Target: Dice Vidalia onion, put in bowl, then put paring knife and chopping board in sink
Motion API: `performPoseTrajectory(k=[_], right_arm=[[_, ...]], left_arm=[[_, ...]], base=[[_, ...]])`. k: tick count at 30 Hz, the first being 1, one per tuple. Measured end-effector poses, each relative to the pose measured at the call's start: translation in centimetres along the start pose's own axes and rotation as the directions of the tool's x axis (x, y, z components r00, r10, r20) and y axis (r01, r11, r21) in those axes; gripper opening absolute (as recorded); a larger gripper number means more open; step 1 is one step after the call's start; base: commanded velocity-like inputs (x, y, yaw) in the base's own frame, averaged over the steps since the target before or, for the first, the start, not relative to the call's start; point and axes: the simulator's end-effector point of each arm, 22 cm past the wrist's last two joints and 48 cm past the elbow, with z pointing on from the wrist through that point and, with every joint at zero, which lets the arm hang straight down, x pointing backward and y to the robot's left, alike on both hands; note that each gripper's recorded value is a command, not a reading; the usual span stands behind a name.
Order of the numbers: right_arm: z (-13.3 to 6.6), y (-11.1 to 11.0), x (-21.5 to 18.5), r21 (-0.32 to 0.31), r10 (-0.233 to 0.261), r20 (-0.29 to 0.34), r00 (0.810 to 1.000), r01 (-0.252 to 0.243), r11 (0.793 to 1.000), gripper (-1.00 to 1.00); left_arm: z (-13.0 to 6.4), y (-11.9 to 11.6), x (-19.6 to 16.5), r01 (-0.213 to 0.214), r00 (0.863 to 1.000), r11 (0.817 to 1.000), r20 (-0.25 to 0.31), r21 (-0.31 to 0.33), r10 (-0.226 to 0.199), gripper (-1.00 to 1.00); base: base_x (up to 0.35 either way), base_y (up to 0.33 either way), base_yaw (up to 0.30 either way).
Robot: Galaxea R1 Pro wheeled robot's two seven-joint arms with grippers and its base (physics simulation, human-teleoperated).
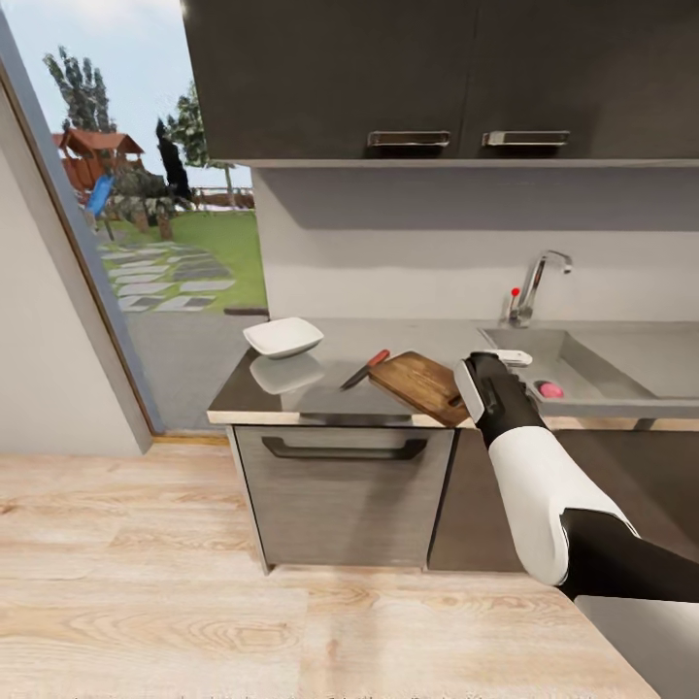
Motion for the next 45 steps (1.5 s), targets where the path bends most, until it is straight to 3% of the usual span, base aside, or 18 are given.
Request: performPoseTrajectory(k=[45], right_arm=[[3.6,1.4,3.7,0.008,-0.034,-0.063,0.997,0.035,0.999,1.00]], left_arm=[[-0.3,0.0,2.8,-0.004,0.997,1.000,-0.072,0.000,0.004,1.00]], base=[[0.007,0.004,0.000]])
